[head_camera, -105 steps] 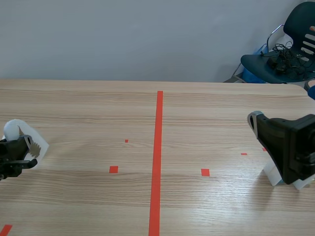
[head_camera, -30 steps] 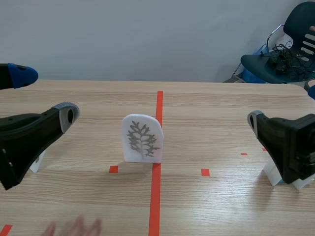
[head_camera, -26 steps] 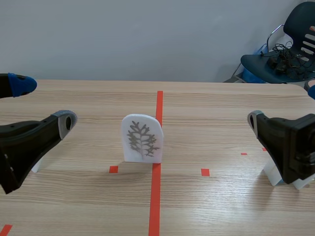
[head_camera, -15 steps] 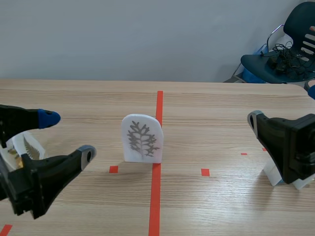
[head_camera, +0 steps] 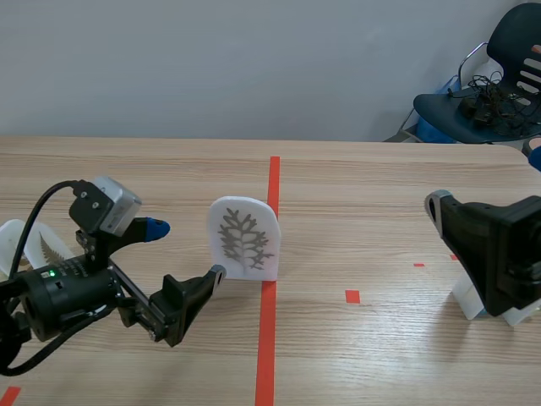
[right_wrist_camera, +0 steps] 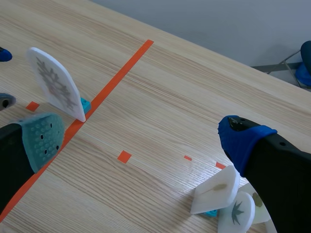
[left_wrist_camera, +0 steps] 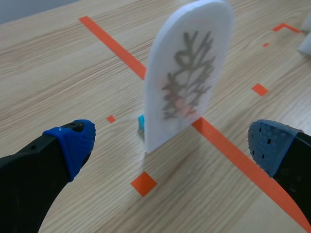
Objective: Do the leaf sorting experiment
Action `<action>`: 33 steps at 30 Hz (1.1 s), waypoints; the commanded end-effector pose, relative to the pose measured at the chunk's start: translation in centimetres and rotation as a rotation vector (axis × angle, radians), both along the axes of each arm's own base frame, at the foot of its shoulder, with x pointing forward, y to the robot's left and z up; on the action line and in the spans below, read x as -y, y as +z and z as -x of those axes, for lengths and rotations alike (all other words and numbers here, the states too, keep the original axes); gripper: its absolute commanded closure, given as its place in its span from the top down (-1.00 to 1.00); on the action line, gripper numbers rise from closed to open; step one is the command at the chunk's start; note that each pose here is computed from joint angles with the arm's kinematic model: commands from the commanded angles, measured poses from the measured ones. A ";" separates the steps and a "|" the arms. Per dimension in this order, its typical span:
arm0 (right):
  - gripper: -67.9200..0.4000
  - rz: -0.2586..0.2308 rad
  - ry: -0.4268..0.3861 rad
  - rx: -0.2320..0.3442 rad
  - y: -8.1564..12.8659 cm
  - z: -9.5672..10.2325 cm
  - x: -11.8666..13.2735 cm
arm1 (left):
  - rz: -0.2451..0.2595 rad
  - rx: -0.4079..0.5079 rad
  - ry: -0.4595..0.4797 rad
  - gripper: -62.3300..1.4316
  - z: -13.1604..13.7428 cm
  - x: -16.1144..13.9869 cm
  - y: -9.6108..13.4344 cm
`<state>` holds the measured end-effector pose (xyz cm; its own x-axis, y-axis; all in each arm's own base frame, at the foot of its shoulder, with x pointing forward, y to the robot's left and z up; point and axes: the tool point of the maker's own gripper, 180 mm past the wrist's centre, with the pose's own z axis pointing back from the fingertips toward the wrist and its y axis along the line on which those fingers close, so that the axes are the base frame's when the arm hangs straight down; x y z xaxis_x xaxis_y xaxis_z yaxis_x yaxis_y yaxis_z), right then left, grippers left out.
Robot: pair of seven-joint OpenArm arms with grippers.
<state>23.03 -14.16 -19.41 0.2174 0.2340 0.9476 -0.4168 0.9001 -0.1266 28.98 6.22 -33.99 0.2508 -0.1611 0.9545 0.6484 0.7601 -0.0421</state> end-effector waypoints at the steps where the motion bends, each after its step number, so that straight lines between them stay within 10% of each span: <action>1: 1.00 -0.009 -0.002 0.036 0.9 -0.4 0.0 | 0.034 0.064 0.002 1.00 -1.4 0.8 1.6; 15: 1.00 -0.009 -0.002 0.036 0.9 -0.4 0.0 | 0.026 0.100 0.007 1.00 -4.3 5.4 -0.4; 27: 1.00 -0.009 -0.003 0.036 0.9 -0.4 0.0 | 0.018 0.109 0.021 -0.65 -4.5 5.1 -0.3; 33: 1.00 -0.009 -0.003 0.036 0.9 -0.4 0.0 | 0.039 0.097 0.000 -0.81 -4.0 5.3 1.0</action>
